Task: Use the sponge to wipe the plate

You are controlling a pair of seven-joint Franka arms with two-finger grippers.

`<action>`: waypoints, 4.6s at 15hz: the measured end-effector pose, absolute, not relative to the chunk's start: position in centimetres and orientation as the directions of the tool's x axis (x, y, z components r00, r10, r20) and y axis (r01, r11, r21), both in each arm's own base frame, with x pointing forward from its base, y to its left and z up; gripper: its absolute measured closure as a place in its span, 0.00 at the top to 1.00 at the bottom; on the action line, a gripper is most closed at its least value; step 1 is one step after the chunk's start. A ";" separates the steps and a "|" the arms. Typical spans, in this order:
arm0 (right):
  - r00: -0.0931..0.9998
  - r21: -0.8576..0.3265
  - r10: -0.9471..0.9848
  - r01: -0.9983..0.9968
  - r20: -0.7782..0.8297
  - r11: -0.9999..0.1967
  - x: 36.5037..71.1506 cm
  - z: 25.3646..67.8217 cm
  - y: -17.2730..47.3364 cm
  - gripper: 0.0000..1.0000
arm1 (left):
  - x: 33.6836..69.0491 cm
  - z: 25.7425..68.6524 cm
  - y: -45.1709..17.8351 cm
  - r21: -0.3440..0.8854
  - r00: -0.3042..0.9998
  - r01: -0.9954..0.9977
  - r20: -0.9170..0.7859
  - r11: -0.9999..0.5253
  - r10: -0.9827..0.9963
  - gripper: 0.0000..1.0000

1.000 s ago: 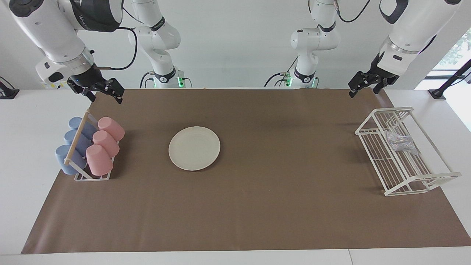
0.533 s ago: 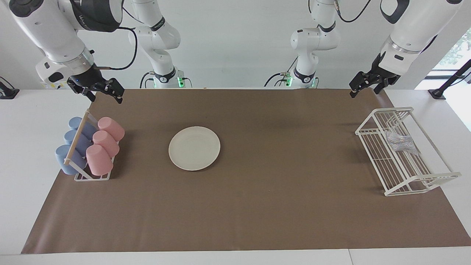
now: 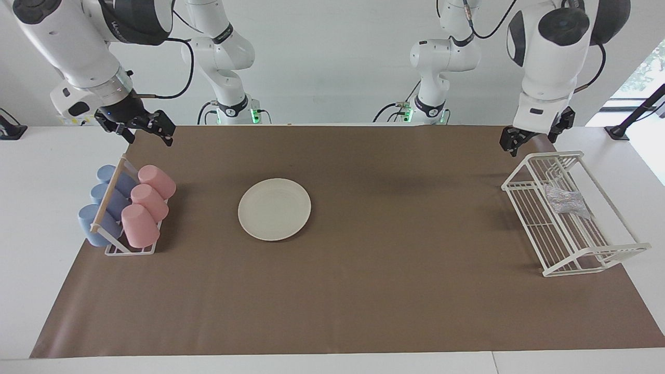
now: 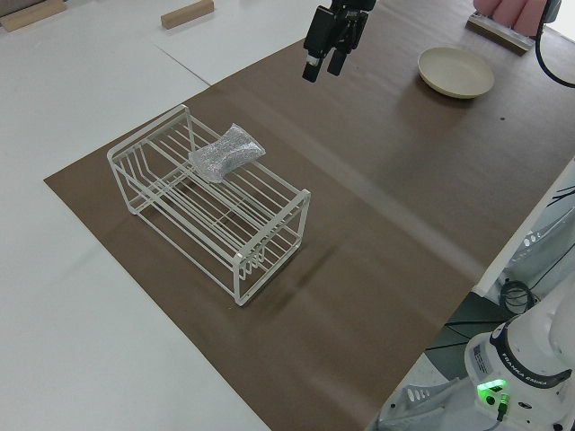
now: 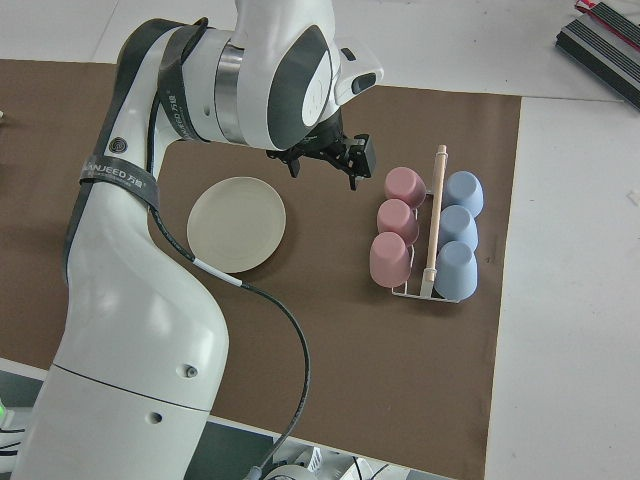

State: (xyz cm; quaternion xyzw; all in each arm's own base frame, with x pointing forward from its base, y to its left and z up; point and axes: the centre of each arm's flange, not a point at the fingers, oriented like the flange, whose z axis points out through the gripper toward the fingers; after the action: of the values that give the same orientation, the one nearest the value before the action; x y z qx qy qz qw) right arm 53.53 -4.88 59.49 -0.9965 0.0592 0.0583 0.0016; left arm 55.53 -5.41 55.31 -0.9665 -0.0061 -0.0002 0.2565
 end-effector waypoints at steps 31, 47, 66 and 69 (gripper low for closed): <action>0.613 -0.113 -0.754 -0.788 -0.235 -0.605 55.1 54.4 20.2 1.00 | 61.8 40.4 -1.5 -0.809 0.986 -0.140 -0.062 -0.571 -0.154 0.06; 0.590 -0.135 -0.773 -0.807 -0.235 -0.575 57.8 48.6 27.2 1.00 | 61.4 55.0 -5.8 0.068 0.974 0.209 -0.099 -0.976 0.202 0.05; 0.159 0.068 -0.978 -0.983 -0.139 -0.169 54.0 53.1 37.8 1.00 | 51.9 44.3 -14.0 0.868 0.918 0.396 -0.381 -0.300 0.108 0.05; 0.088 0.078 -0.988 -0.992 -0.127 -0.099 56.6 51.9 40.8 1.00 | 50.4 41.9 -14.2 0.920 0.956 0.289 -0.293 -0.265 0.026 0.05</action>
State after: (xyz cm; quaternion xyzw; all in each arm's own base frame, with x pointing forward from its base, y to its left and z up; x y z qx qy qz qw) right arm 56.61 40.79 51.92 -0.7375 0.6711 0.0737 0.0139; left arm 50.42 -14.24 41.88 -0.7876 -0.0998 0.1100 -0.5981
